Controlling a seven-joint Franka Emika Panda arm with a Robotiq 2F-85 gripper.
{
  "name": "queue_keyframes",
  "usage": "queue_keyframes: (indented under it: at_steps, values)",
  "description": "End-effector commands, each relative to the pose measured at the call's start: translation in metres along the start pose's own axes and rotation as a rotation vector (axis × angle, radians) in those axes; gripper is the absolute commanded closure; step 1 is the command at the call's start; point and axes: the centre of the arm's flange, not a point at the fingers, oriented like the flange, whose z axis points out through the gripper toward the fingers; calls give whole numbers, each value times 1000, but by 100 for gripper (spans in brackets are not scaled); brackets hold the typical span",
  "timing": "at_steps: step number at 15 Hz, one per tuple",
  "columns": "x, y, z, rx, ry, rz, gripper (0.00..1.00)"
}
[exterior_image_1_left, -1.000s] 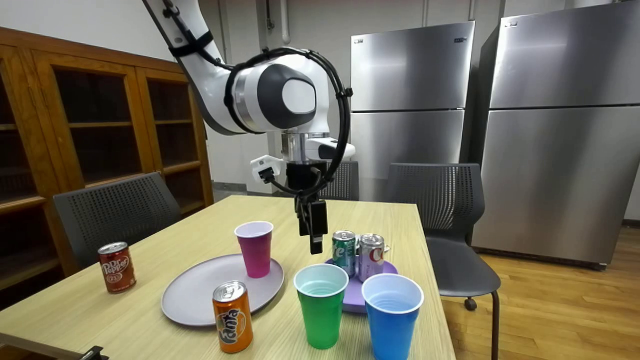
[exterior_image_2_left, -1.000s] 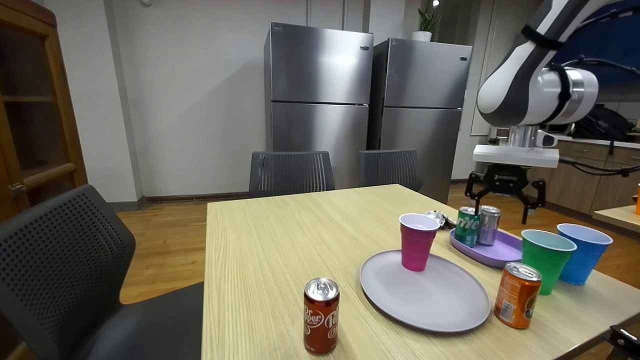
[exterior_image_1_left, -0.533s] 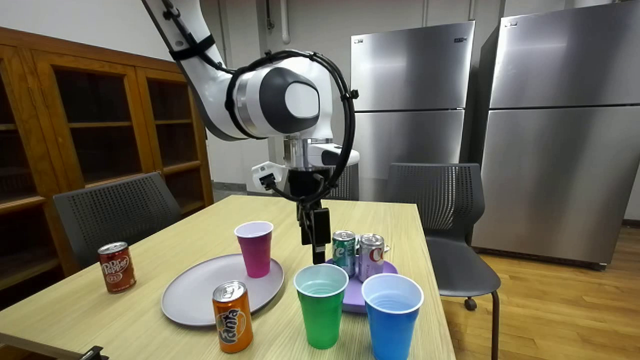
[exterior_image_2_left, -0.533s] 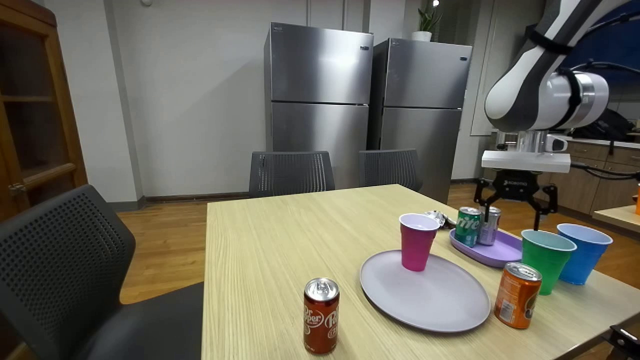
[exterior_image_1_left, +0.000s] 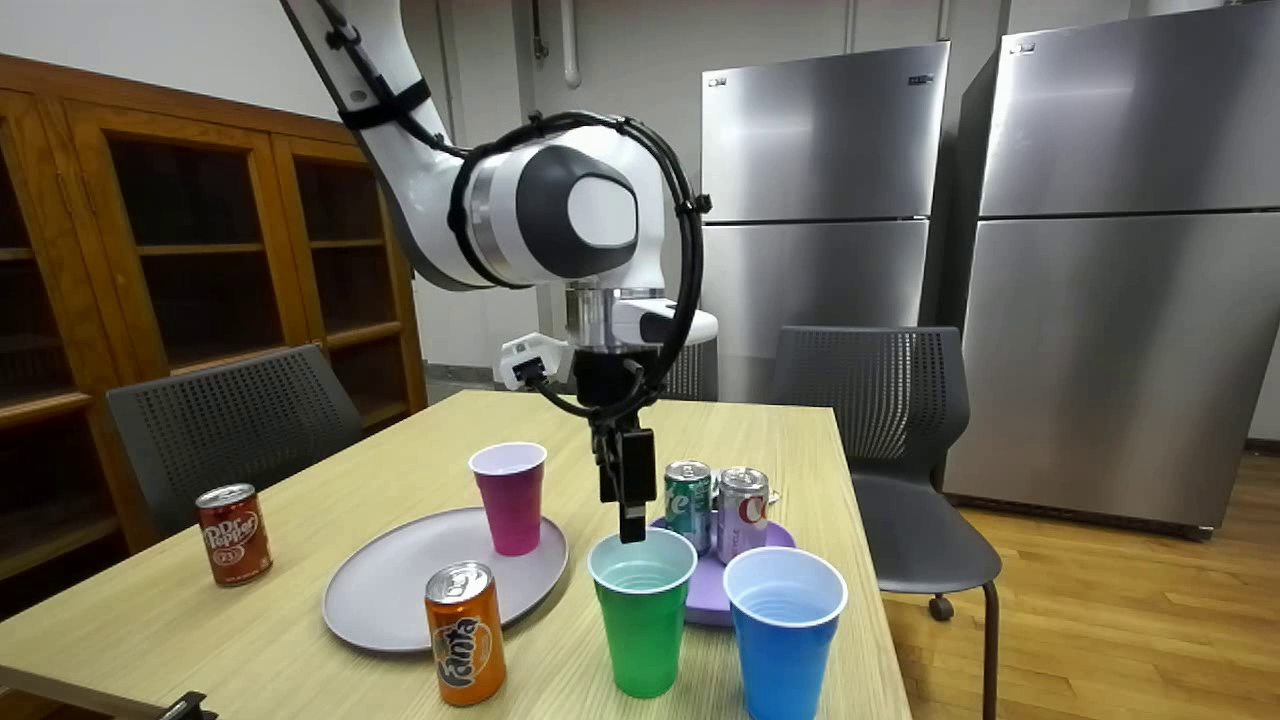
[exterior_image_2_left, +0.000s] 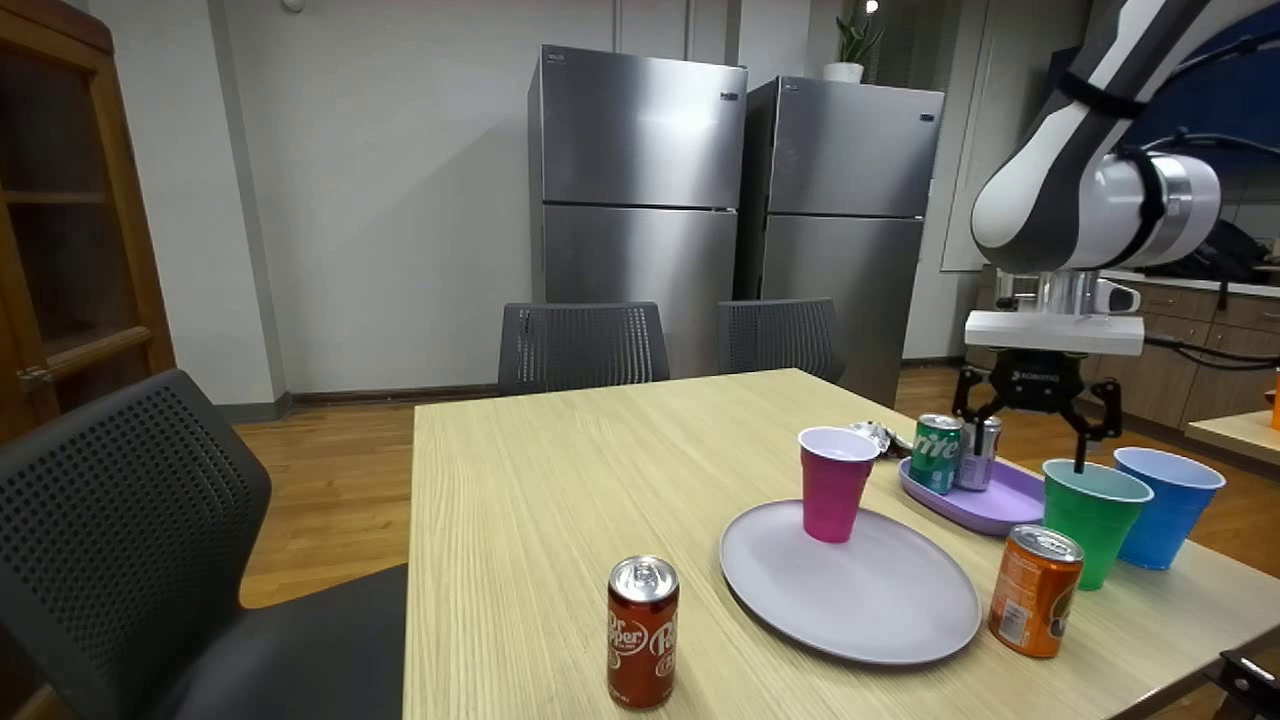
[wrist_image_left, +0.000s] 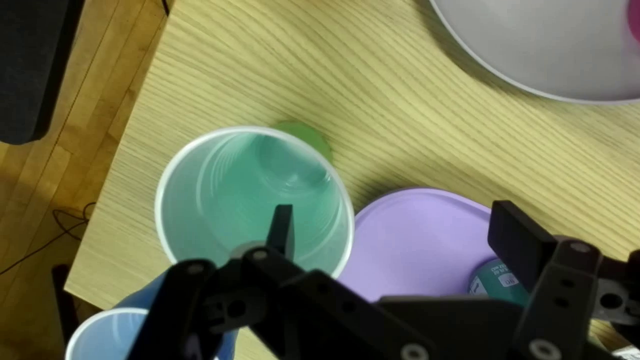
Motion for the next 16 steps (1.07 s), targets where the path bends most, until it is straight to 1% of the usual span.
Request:
queue_keyframes:
  at_steps: [1,5,6,7,8,9,15,16]
  values:
    - [2,1,10,0,-8,48,0]
    - [6,0,19,3,-15,71,0]
    - [6,0,19,4,-14,75,25]
    - [7,0,19,4,-12,77,28]
    - [7,2,18,4,-8,80,34]
    - [8,3,17,3,-4,82,44]
    - [11,16,10,-14,10,105,88]
    - [11,19,9,-17,12,108,97]
